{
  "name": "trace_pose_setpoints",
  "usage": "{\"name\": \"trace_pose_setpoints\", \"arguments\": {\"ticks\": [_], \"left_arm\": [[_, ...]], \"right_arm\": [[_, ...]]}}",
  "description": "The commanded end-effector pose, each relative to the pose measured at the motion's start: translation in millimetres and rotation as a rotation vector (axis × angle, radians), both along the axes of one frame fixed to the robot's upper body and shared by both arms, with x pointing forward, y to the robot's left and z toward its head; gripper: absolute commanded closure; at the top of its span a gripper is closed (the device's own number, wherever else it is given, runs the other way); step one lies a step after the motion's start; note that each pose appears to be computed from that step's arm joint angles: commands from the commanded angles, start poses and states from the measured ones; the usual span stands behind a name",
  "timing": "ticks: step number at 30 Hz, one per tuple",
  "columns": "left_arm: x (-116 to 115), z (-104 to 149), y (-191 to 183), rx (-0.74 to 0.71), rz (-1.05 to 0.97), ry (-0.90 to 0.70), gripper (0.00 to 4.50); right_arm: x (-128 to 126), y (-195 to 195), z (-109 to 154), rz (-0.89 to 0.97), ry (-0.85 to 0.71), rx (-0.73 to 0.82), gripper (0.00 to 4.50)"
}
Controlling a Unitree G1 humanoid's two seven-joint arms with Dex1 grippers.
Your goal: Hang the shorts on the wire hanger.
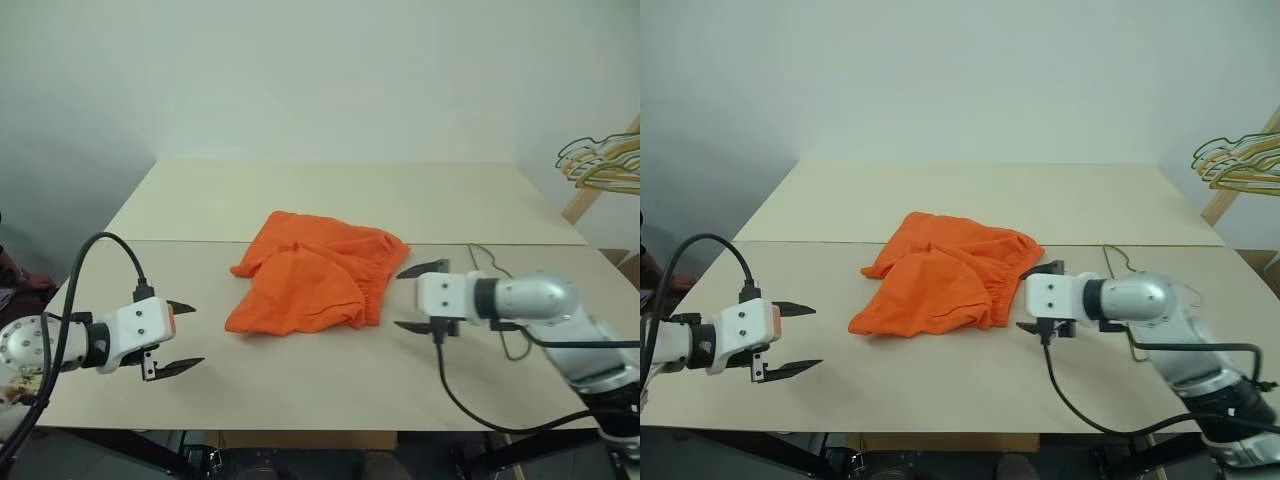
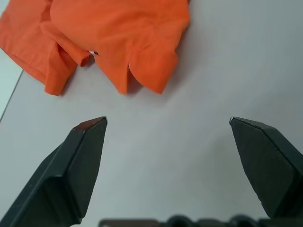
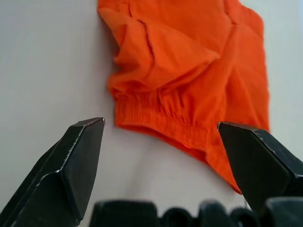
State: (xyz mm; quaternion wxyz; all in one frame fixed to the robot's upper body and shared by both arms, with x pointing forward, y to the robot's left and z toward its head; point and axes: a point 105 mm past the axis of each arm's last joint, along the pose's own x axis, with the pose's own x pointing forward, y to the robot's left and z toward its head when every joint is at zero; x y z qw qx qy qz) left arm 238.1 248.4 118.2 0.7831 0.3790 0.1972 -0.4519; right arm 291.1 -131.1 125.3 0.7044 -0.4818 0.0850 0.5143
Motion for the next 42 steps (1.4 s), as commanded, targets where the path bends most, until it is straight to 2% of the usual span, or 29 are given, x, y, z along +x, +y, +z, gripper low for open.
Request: {"name": "trace_pose_setpoints", "arguments": {"ticks": [1,4,16,19,25,29,30,34,42], "left_arm": [[2.4,4.2,5.4,0.017,0.004,-0.022,0.0],[-1.6,2.4,13.9,0.013,0.043,-0.016,0.0],[-12.8,5.1,29.4,-0.023,0.132,-0.012,0.0],[-14.4,3.7,32.0,-0.022,0.142,-0.007,0.0],[-13.1,3.6,32.7,-0.044,0.148,-0.011,0.0],[-1.0,11.4,25.4,-0.192,0.14,-0.023,0.0],[1.5,11.7,25.1,-0.213,0.132,-0.021,0.0],[13.7,2.5,27.8,-0.174,0.06,-0.022,0.0],[31.8,-12.7,-7.5,-0.276,-0.102,0.077,0.0]], "right_arm": [[10.6,9.7,-8.5,-0.029,-0.014,-0.015,0.05],[17.8,15.1,-24.5,-0.034,-0.024,-0.044,0.05],[37.2,34.1,-49.0,0.014,-0.059,-0.062,0.05],[38.4,35.2,-51.8,0.018,-0.057,-0.075,0.66],[37.6,31.1,-58.3,0.013,-0.04,-0.105,2.79],[35.5,32.4,-59.5,0.013,-0.031,-0.103,4.27],[35.2,33.2,-59.3,0.015,-0.031,-0.102,4.48],[36.2,34.1,-57.7,0.004,-0.04,-0.098,4.48],[42.9,34.8,-54.0,-0.064,-0.08,-0.077,4.48]]}}
